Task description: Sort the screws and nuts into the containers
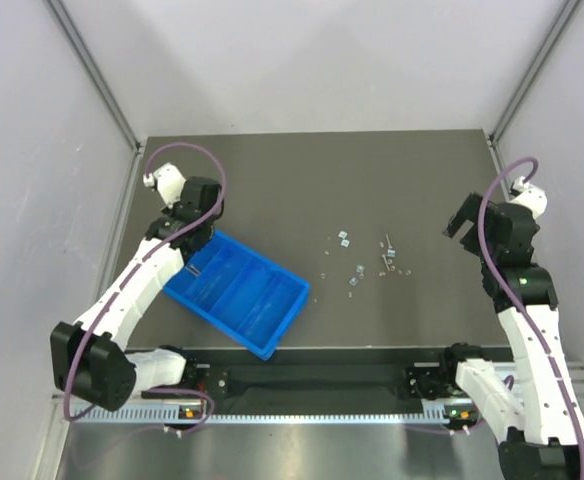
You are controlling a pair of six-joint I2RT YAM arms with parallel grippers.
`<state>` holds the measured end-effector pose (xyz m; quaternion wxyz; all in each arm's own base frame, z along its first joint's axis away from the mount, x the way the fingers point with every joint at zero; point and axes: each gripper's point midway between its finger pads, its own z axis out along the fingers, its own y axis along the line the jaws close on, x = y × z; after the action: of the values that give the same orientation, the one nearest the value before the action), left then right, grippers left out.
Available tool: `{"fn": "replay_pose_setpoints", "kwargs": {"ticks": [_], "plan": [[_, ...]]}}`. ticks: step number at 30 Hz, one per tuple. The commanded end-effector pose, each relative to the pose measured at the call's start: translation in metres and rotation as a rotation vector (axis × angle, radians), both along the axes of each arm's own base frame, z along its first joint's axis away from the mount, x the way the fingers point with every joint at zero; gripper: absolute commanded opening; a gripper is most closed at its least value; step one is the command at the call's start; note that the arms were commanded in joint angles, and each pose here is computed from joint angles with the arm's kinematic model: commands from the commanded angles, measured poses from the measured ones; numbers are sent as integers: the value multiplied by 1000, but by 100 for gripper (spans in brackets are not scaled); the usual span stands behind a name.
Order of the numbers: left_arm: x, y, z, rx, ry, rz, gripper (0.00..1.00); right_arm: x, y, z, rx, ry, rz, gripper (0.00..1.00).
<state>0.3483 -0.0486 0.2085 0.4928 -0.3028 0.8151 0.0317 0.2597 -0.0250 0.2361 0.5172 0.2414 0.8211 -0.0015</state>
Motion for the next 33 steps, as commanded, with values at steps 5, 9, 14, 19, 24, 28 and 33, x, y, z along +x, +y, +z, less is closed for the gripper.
{"fn": "replay_pose_setpoints", "kwargs": {"ticks": [5,9,14,19,24,28,33], "plan": [[-23,38,-49,14,100,125,3,15,-1,24,19,-93,-8,100],[-30,61,-76,14,108,205,3,12,-2,13,13,-72,-12,100],[-26,55,-81,-27,101,168,4,13,-3,9,3,-55,-12,100],[-28,49,-84,-43,131,137,25,19,-1,0,5,-25,-2,100],[-22,25,-54,-111,128,11,59,26,0,-9,2,10,14,100],[-3,-13,-1,-143,31,-152,66,30,2,-10,8,19,23,100],[12,-123,31,-99,-11,-474,77,31,-3,-22,15,61,10,100]]}}
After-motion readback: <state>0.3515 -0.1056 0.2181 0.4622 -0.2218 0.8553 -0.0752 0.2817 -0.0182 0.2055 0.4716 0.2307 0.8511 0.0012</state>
